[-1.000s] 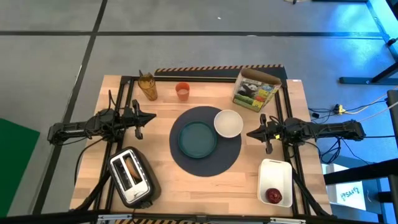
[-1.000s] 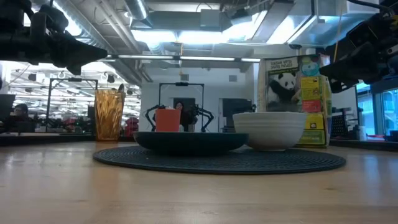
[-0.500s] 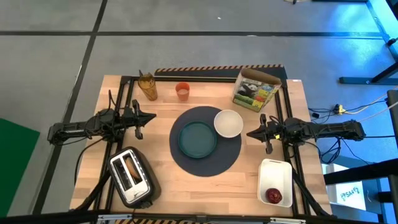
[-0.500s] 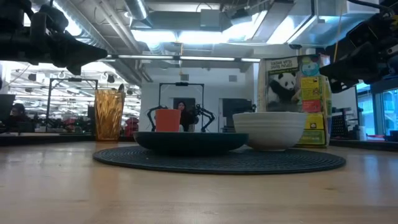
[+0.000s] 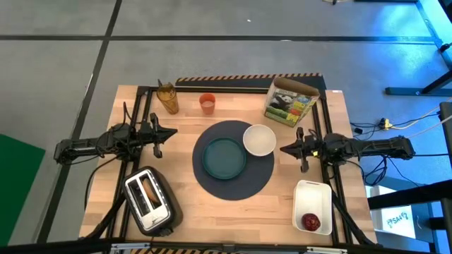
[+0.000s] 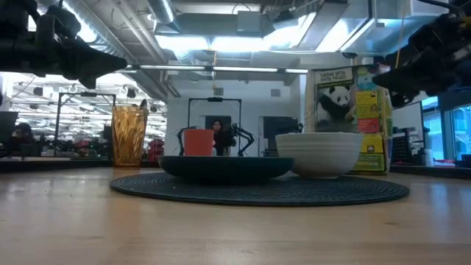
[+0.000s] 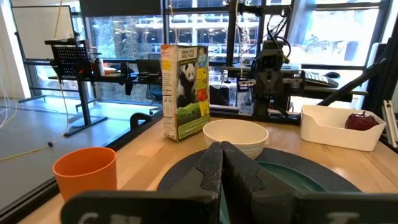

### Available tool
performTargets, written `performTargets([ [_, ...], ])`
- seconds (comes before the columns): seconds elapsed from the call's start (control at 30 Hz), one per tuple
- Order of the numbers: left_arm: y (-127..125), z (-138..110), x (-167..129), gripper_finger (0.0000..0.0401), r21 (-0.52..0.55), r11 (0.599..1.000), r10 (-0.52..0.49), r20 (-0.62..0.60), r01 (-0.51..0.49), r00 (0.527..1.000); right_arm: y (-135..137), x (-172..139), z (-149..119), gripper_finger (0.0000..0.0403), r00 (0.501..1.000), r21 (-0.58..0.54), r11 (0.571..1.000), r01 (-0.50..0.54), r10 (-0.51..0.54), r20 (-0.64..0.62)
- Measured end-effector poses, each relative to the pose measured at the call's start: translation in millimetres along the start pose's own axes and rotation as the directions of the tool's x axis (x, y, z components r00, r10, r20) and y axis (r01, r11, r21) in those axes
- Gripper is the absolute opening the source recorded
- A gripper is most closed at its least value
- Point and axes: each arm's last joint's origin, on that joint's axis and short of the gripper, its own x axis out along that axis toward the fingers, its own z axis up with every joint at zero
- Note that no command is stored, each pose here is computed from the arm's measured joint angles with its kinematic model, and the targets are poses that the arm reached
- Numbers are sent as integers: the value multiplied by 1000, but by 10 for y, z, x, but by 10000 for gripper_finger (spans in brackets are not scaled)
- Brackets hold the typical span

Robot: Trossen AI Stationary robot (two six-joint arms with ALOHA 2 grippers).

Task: Arrange a breakfast setting
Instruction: Pour the cereals from the cereal box into the white bowl

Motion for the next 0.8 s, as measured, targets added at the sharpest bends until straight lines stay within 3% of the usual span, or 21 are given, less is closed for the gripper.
performTargets([
  [0.1, 0, 1, 0, 0, 0, 1000, 0, 0, 0, 1000, -21, -3, 52, 0, 994, 141, 987, 80, -90, 63],
  [0.27, 0, 1, 0, 0, 0, 1000, 0, 0, 0, 1000, -52, -12, 100, 0, 970, 343, 926, 157, -210, 123],
  [0.37, 0, 1, 0, 0, 0, 1000, 0, 0, 0, 1000, -53, -25, 177, 0, 949, 460, 879, 124, -240, 203],
  [0.47, 0, 2, 0, 0, -3, 1000, 0, 2, 0, 1000, -46, -57, 297, 0, 912, 508, 859, 59, -254, 323],
  [0.6, -4, 62, -2, 0, -135, 991, -12, 63, 20, 998, -56, -131, 451, 0, 817, 562, 827, 12, -332, 471],
  [0.63, -2, 96, -5, 0, -199, 980, -5, 99, 25, 995, -61, -157, 489, 0, 785, 594, 805, -13, -360, 505],
  [0.7, -3, 171, -15, 0, -389, 918, -10, 174, 78, 985, -67, -192, 538, 0, 741, 644, 762, -65, -395, 543],
  [0.8, 2, 272, -39, 0, -555, 817, 5, 279, 157, 960, -51, -210, 643, 0, 739, 620, 783, -50, -388, 550],
])
